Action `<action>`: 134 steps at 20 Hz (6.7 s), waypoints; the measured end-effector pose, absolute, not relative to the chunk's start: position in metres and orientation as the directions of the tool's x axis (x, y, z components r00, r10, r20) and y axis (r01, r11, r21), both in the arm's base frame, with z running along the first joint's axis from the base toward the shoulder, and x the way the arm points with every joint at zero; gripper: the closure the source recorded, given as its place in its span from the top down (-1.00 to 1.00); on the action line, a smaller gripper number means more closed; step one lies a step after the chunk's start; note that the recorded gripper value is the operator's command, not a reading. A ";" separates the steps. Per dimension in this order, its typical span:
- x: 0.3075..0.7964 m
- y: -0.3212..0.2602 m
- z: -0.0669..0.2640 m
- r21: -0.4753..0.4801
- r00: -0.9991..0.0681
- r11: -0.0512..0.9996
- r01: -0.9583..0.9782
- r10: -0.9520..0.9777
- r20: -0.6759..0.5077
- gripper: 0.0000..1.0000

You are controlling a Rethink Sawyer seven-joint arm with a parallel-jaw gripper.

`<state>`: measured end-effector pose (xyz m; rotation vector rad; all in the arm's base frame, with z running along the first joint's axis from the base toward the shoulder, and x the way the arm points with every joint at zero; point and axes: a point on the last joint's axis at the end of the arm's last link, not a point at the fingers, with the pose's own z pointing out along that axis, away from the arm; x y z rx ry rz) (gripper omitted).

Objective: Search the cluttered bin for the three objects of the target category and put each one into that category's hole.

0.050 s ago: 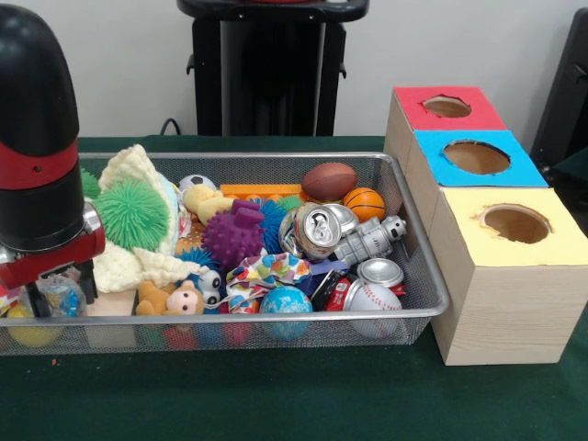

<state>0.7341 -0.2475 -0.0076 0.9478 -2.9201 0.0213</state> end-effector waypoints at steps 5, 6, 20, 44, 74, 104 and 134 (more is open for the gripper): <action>0.735 -0.245 -0.008 0.008 -0.804 0.807 -0.590 -0.589 0.085 -1.00; 0.736 -0.242 -0.008 0.005 -0.800 0.804 -0.595 -0.593 0.097 -1.00; 0.706 -0.216 0.052 0.007 -0.742 0.752 -0.660 -0.652 0.156 -1.00; 0.602 -0.003 0.184 0.004 -0.849 0.849 -0.528 -0.528 -0.002 -1.00; 0.485 0.201 0.157 0.035 -0.970 0.977 -0.209 -0.212 0.119 -1.00; 0.492 0.233 0.088 -0.023 -0.963 0.983 -0.182 -0.174 0.204 -1.00; 0.565 0.205 0.163 -0.059 -0.973 0.991 -0.118 -0.103 0.205 -1.00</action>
